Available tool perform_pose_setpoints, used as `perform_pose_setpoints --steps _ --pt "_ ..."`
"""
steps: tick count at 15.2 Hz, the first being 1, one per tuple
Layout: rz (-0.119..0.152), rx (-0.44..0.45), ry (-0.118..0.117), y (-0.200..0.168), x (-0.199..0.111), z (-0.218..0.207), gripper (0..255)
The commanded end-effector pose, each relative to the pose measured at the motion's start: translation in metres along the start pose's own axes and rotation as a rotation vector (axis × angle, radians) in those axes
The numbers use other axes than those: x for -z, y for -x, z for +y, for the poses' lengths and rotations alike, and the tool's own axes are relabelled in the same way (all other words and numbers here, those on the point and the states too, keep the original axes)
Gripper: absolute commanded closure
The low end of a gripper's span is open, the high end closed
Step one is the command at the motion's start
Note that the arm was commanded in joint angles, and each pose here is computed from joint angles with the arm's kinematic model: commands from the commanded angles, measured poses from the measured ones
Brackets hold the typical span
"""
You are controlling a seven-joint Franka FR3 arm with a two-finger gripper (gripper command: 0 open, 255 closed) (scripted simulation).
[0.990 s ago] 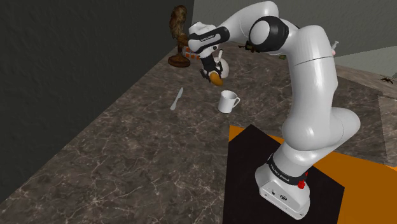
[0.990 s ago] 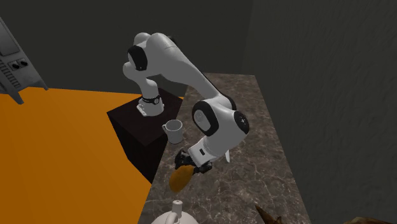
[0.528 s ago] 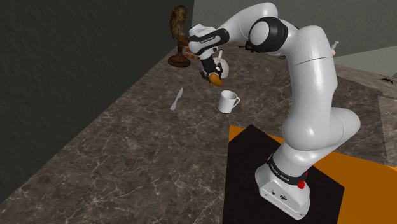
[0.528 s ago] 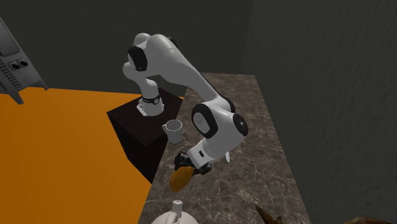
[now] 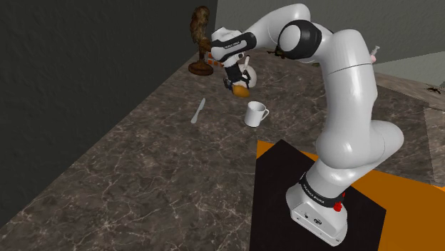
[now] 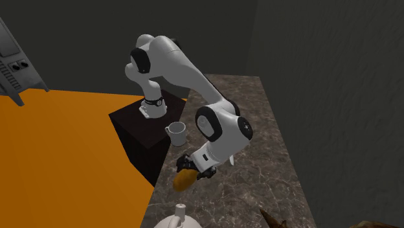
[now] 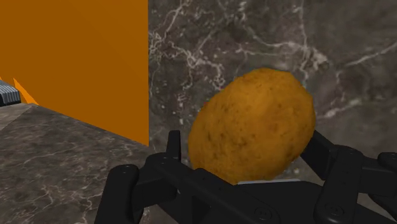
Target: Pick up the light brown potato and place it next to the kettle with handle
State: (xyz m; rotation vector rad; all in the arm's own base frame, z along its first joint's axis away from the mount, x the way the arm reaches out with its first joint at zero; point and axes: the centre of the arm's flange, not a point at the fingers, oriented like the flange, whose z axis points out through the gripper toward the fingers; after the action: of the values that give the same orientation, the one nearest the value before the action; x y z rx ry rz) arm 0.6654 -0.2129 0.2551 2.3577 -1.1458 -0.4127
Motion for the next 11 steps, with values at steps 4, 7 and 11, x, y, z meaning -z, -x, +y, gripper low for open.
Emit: perform_pose_setpoints --steps 4,7,11 --pt "0.0 0.0 0.0 0.0 0.045 0.001 0" --pt "0.0 0.0 0.0 0.0 0.045 0.001 0" --pt "0.0 0.0 0.0 0.0 0.045 0.001 0"
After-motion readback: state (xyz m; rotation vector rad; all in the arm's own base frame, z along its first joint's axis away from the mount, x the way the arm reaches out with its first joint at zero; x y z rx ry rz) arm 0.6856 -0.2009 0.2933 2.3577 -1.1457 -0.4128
